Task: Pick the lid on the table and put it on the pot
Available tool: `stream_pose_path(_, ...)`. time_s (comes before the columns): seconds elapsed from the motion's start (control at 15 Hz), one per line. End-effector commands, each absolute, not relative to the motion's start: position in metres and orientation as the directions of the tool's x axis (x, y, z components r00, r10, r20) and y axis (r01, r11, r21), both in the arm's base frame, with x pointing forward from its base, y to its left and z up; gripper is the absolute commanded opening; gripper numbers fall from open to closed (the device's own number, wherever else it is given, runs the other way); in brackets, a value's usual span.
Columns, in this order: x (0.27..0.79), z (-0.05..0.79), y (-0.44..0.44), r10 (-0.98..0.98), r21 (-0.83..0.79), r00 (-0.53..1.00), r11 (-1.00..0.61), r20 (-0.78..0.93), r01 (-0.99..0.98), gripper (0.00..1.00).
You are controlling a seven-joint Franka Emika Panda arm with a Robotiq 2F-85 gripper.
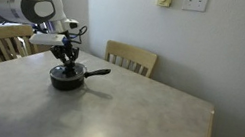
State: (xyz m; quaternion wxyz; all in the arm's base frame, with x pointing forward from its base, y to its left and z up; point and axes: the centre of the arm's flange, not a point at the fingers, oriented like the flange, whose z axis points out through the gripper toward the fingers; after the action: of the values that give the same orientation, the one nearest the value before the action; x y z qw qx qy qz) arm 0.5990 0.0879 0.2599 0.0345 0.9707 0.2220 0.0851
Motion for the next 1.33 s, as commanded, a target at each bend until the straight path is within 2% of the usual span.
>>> stream_pose_path(0.0, 0.608, 0.249, 0.071, 0.467, 0.101, 0.873, -0.884, 0.139, 0.456, 0.15)
stream_pose_path(1.13, 0.611, 0.242, 0.031, 0.589, 0.101, 0.793, -0.808, 0.154, 0.580, 0.15)
stream_pose_path(1.2, 0.605, 0.260, 0.045, 0.566, 0.117, 0.812, -0.824, 0.140, 0.555, 0.40)
stream_pose_path(1.27, 0.606, 0.259, 0.042, 0.573, 0.117, 0.807, -0.819, 0.143, 0.561, 0.40)
